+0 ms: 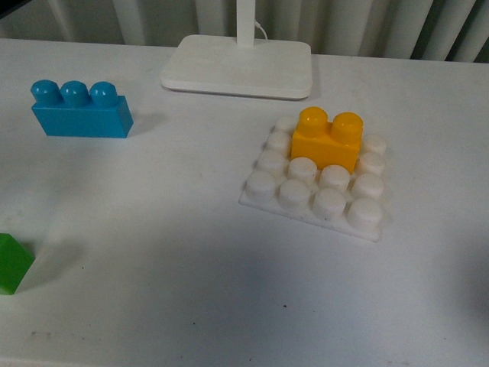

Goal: Insert yellow block into base center

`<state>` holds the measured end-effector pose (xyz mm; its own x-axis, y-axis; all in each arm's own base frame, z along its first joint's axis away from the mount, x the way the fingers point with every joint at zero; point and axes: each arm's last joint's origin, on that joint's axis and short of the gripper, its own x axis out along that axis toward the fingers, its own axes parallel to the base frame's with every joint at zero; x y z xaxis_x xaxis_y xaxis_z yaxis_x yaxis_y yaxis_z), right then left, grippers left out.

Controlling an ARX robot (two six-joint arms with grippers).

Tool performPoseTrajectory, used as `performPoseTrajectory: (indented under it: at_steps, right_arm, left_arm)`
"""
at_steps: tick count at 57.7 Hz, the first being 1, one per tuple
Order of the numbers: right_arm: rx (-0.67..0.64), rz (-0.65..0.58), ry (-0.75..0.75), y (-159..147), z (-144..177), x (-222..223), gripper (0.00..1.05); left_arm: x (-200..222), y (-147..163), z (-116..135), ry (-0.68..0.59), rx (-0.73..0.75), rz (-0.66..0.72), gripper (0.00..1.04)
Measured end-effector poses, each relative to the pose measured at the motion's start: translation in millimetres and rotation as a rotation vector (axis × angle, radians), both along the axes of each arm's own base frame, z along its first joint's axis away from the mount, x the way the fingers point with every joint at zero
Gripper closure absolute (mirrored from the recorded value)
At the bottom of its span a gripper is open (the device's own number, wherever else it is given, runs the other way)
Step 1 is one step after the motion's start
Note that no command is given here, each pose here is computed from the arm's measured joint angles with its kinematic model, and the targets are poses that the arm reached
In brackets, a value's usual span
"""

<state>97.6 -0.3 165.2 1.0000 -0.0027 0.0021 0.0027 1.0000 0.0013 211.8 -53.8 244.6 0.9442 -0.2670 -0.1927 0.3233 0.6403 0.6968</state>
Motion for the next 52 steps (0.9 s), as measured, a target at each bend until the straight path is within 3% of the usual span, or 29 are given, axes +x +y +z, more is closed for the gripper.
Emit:
performPoseTrajectory:
  at_steps: [6, 12, 20, 23, 27, 29, 43, 52]
  right_arm:
    - [0.0, 0.0, 0.0, 0.0, 0.0, 0.0, 0.09]
    - [0.0, 0.0, 0.0, 0.0, 0.0, 0.0, 0.09]
    - [0.0, 0.0, 0.0, 0.0, 0.0, 0.0, 0.09]
    - [0.0, 0.0, 0.0, 0.0, 0.0, 0.0, 0.09]
    - [0.0, 0.0, 0.0, 0.0, 0.0, 0.0, 0.09]
    - [0.0, 0.0, 0.0, 0.0, 0.0, 0.0, 0.09]
    - [0.0, 0.0, 0.0, 0.0, 0.0, 0.0, 0.09]
    - [0.0, 0.0, 0.0, 0.0, 0.0, 0.0, 0.09]
  left_arm:
    - [-31.3, 17.8, -17.5, 0.016, -0.155, 0.121, 0.06]
    - [-57.0, 30.6, -28.5, 0.041, -0.402, 0.206, 0.06]
    - [-57.9, 30.8, -28.0, 0.036, -0.511, 0.237, 0.09]
    - [-61.8, 34.2, -33.5, -0.065, -0.668, 0.316, 0.25]
    - [-68.1, 38.6, -40.1, -0.079, -0.753, 0.331, 0.43]
    - [-71.5, 40.5, -44.8, -0.078, -0.775, 0.334, 0.54]
    - [-82.8, 53.5, -58.0, -0.076, -0.798, 0.339, 1.0]
    - [-88.2, 53.5, -63.7, -0.071, -0.806, 0.336, 1.01]
